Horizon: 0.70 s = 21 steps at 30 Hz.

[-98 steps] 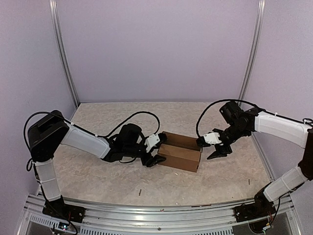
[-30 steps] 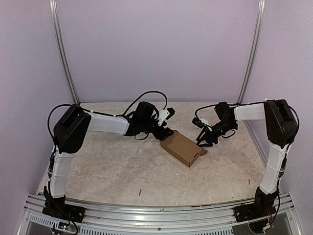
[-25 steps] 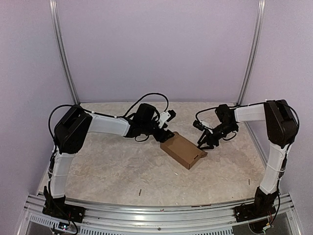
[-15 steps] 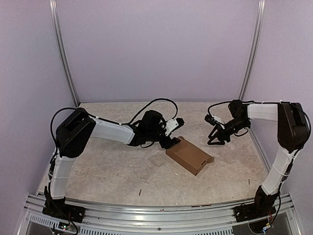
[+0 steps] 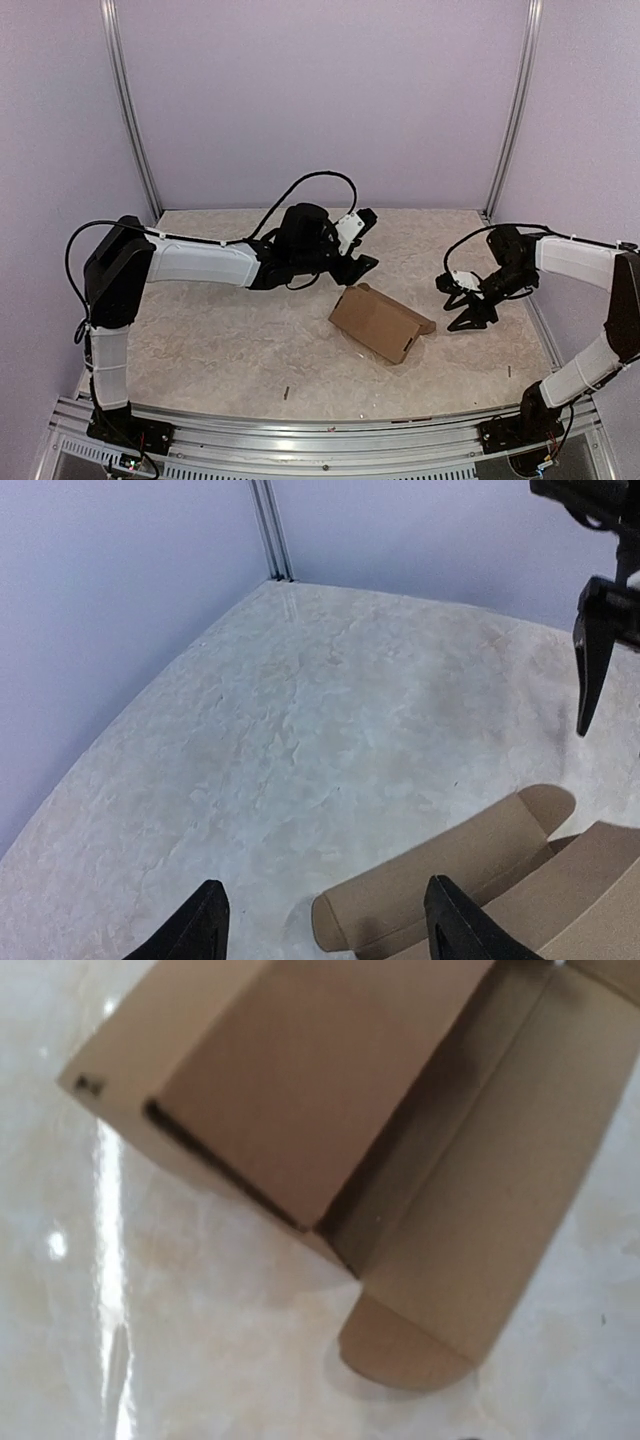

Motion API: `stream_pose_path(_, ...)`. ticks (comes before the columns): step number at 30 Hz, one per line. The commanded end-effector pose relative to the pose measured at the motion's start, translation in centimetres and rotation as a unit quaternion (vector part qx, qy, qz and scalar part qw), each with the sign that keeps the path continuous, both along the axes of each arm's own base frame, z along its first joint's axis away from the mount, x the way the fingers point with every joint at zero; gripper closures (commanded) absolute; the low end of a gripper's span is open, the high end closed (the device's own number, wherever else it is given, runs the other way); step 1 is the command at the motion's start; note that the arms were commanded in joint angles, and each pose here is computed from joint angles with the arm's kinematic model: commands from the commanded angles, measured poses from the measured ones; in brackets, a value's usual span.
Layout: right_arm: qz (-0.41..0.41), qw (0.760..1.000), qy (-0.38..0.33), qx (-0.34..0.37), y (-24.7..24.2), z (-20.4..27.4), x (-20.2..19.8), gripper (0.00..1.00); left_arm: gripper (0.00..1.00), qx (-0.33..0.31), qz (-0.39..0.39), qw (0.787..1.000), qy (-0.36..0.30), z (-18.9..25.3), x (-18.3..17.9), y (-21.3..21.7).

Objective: Fold the paper box

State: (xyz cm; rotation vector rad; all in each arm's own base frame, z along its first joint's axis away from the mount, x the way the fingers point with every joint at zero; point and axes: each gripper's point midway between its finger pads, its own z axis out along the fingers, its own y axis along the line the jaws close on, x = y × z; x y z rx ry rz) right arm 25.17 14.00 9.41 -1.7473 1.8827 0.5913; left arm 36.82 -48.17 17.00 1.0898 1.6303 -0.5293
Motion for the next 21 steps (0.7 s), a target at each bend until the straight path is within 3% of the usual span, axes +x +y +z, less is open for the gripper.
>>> stream_pose_path(1, 0.006, 0.999, -0.038, -0.016, -0.4, -0.9, 0.6, 0.44, 0.4, -0.002, 0.011, 0.994, 0.11, -1.0, -2.9, -2.0)
stream_pose_path(4, 0.001, 1.0, -0.03, 0.007, 0.3, -0.5, 0.8, 0.45, 0.43, 0.014, 0.038, 0.991, 0.127, -4.1, -3.7, -2.9)
stream_pose_path(6, 0.004, 0.999, -0.03, 0.037, 1.3, 0.9, 0.4, 0.45, 0.4, 0.013, 0.05, 0.993, 0.104, -5.2, -4.3, -2.9)
stream_pose_path(14, -0.007, 0.994, -0.062, 0.095, 4.6, 6.4, 0.5, 0.42, 0.38, 0.007, 0.078, 0.995, 0.068, -5.1, -3.8, -2.9)
stream_pose_path(21, -0.019, 0.997, -0.016, 0.066, 4.5, 3.2, 1.9, 0.42, 0.38, 0.048, 0.077, 0.995, 0.049, -7.6, -4.1, -2.9)
